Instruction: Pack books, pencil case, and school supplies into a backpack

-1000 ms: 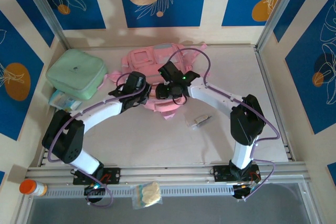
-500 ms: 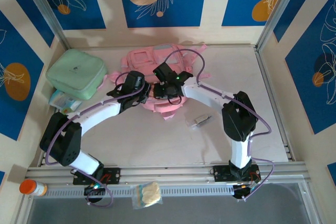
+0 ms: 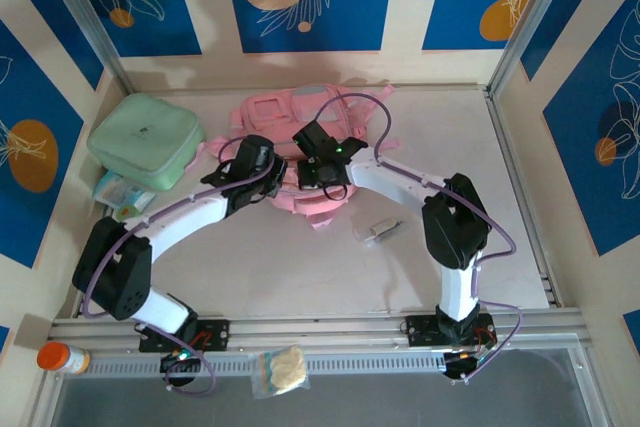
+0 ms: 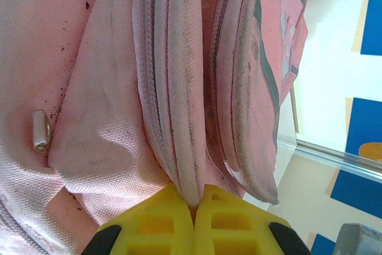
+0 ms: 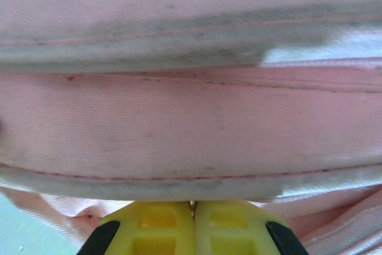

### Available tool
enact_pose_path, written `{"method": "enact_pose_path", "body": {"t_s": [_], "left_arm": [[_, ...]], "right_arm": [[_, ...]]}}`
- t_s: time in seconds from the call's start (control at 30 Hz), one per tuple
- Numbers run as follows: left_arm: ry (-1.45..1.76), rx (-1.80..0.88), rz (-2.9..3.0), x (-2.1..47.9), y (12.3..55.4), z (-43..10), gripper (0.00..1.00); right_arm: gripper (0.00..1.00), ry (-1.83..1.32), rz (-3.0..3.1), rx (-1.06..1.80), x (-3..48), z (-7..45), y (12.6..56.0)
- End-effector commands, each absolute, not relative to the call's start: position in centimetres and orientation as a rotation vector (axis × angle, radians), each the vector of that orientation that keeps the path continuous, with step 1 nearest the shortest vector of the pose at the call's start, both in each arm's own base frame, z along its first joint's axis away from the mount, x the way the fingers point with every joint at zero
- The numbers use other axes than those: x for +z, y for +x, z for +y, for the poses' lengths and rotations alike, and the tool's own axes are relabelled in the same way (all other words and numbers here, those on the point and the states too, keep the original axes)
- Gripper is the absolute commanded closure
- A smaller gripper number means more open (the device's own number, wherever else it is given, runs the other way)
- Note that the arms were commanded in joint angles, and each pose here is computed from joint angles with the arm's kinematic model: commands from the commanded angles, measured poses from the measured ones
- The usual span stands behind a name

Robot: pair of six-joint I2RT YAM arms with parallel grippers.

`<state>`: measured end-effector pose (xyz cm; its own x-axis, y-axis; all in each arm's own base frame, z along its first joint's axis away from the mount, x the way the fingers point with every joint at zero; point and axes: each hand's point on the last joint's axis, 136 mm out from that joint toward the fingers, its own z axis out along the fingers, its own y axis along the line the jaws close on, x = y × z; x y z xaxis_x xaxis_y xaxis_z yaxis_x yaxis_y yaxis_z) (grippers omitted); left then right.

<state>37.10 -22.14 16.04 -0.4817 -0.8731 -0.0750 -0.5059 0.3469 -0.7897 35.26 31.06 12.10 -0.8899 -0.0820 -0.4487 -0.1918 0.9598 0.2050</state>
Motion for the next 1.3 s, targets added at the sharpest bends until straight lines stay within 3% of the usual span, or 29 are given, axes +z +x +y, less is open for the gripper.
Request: {"method": "enact_pose_path", "body": {"t_s": [0.0,0.3,0.43,0.53,0.73,0.83,1.03,1.27], "left_arm": [[-1.131,-1.005,2.053,19.3,36.1,-20.6,1.00],[-1.090,-0.924,2.134,17.3,31.7,-16.5,1.00],[-1.001,-0.922,2.211,16.9,31.1,-14.5,1.00],[-0.957,-0.903,2.249,16.4,31.0,-12.6,1.00],[-0.877,-0.915,2.335,15.2,33.1,-10.5,1.00],[-0.830,-0.920,2.337,15.1,35.2,-9.8,1.00],[-0.866,-0.797,2.347,14.6,36.5,-6.0,1.00],[-0.743,-0.701,2.425,14.7,36.9,-5.2,1.00]], "right_arm": [[1.00,-0.190,2.634,0.209,13.5,27.1,35.3],[1.00,-0.109,2.675,0.072,12.7,20.3,34.9],[1.00,-0.187,2.681,-0.012,12.9,19.6,32.3],[1.00,-0.237,2.707,0.005,12.8,20.2,29.3],[1.00,-0.427,2.721,0.211,12.6,27.9,24.6],[1.00,-0.385,2.740,0.218,12.1,29.0,25.8],[1.00,-0.338,2.724,0.045,10.9,24.7,28.8],[1.00,-0.208,2.695,-0.034,11.4,20.5,33.6]]}}
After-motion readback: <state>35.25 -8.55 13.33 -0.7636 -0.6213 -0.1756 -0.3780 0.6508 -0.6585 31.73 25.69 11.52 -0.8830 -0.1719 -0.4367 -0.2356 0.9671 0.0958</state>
